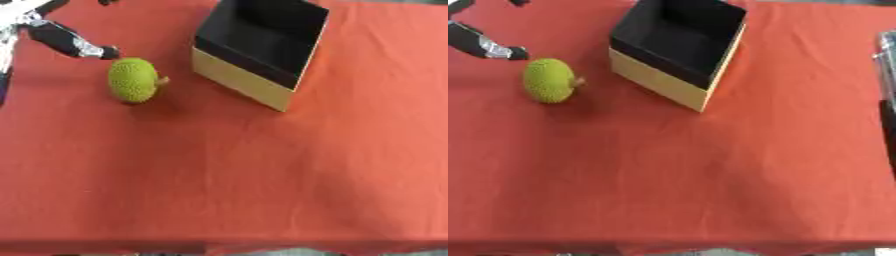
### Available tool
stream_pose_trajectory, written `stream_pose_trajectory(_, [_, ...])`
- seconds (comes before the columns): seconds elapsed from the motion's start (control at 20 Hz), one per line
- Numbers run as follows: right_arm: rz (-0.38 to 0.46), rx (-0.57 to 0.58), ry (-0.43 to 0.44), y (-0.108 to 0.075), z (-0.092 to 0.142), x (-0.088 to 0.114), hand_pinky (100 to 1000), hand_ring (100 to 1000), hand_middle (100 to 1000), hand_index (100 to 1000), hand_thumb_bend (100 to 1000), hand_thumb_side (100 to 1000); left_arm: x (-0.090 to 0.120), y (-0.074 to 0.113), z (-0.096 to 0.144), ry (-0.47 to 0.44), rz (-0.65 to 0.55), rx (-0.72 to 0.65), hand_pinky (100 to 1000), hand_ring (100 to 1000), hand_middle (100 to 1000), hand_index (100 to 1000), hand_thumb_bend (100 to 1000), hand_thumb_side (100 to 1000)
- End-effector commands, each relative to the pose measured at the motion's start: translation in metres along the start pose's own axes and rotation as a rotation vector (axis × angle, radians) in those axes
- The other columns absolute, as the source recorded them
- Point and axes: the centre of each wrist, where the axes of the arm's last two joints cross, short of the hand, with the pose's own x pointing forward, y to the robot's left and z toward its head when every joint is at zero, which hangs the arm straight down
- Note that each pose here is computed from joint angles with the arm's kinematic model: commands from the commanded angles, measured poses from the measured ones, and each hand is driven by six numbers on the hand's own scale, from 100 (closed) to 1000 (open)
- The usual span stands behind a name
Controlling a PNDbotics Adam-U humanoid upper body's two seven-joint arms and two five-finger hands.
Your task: Pick up objects on the table and place them in the box.
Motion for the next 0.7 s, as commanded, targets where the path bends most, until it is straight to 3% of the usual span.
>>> stream_pose_trajectory(0.05, [-0.002, 0.000, -0.028, -0.003, -0.007, 0.005, 766, 733, 592, 781, 100, 647, 0.012, 0.021, -0.005, -0.284, -0.278, -0.326, 941, 807, 780, 803, 671, 331])
stream_pose_trajectory(0.35, [-0.001, 0.002, -0.026, -0.003, -0.007, 0.005, 765, 731, 591, 781, 100, 647, 0.017, 0.034, -0.005, -0.267, -0.331, -0.346, 939, 836, 804, 809, 697, 382])
stream_pose_trajectory(0.7, [-0.004, 0.002, -0.026, -0.002, -0.008, 0.005, 765, 729, 589, 780, 100, 647, 0.012, 0.009, -0.015, -0.229, -0.338, -0.477, 939, 845, 801, 802, 731, 462])
